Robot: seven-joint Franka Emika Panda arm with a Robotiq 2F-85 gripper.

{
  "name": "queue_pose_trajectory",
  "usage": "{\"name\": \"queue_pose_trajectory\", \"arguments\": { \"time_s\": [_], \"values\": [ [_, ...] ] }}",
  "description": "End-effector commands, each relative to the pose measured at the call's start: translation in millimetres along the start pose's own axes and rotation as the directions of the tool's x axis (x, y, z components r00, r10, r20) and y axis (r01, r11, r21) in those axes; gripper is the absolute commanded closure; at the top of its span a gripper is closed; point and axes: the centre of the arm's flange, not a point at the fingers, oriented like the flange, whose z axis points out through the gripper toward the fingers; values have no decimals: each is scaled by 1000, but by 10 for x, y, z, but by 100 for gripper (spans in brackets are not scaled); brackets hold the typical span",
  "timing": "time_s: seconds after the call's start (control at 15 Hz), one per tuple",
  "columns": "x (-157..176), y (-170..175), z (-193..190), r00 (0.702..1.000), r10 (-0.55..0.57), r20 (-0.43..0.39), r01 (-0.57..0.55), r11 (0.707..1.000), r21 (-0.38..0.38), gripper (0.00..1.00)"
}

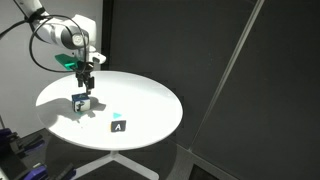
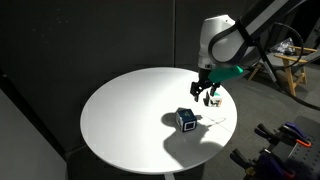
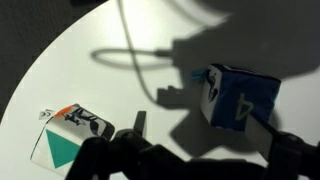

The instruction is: Move the block to the left forward

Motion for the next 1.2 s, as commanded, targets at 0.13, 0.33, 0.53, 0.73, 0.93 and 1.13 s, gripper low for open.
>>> {"name": "queue_pose_trajectory", "arguments": {
  "time_s": [0.13,0.33,0.53,0.73,0.93,1.13],
  "values": [
    [-65,303,-377,996,-87,-17,87,996,8,0],
    [-136,382,-563,992,-120,-31,120,993,11,0],
    [-215,414,-707,989,-144,-30,144,990,7,0],
    [-299,446,-841,992,-124,-24,124,992,-4,0],
    [-371,482,-941,995,-103,-4,103,995,-10,0],
    [-290,437,-885,994,-114,2,114,993,-4,0]
  ]
}}
